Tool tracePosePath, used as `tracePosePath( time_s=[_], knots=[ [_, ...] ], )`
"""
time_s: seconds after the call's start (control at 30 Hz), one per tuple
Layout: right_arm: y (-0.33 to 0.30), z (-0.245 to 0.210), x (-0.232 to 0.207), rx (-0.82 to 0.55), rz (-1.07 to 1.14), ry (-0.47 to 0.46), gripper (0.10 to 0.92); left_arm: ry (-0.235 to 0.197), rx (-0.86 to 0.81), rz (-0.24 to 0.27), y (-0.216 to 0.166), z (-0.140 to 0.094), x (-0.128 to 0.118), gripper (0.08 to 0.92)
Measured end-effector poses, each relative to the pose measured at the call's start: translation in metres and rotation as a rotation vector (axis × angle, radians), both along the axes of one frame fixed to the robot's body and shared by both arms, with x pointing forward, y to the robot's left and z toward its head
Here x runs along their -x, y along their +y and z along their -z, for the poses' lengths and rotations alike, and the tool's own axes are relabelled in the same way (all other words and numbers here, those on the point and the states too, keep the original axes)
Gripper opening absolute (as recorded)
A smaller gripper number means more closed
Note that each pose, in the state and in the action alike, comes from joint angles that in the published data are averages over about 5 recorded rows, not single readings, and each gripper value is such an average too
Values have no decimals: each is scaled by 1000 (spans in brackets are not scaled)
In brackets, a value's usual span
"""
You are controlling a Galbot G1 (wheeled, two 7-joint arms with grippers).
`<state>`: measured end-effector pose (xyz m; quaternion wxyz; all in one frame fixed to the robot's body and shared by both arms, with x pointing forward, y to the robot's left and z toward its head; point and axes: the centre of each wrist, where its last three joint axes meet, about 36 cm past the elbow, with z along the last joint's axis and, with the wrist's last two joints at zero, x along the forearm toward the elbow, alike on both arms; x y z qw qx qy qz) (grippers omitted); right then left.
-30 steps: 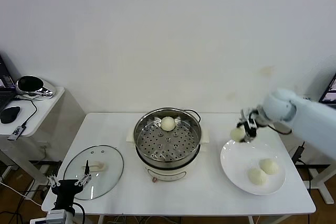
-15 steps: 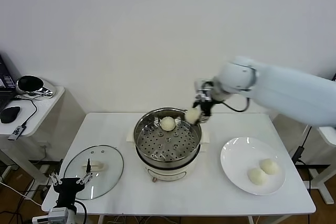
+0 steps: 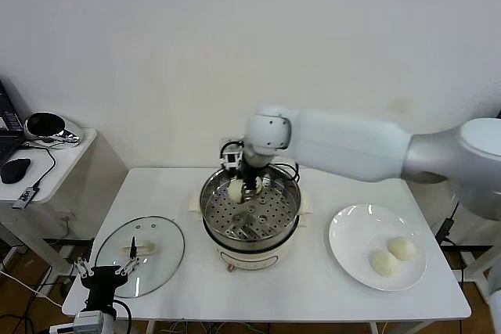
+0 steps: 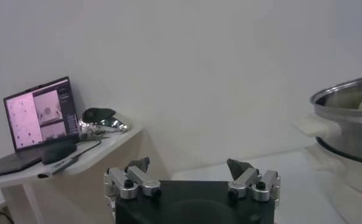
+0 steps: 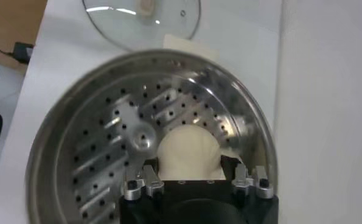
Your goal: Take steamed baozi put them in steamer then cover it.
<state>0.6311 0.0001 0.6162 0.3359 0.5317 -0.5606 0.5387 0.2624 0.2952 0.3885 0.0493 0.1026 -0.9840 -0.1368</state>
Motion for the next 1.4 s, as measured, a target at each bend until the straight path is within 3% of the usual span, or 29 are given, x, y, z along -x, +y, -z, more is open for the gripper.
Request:
tracePosePath(
  time_s=[0.47,0.7,0.83,1.17,1.4],
  knots=[
    [30,35,-5,21,21,16,638,-4,-6,-3,1,1,-1,823],
    [24,32,-10,34,28,11,789,-4,-9,-8,3,1,0,823],
    [12,12,-13,40,23,4,820,0,-12,-10,5,2,0,823],
    [-76,-54,1,90,-25,-12,823,4,-12,3,3,5,-2,823],
    [-174,-68,19,120,-32,-4,823,7,-19,14,0,5,-3,823]
  ],
)
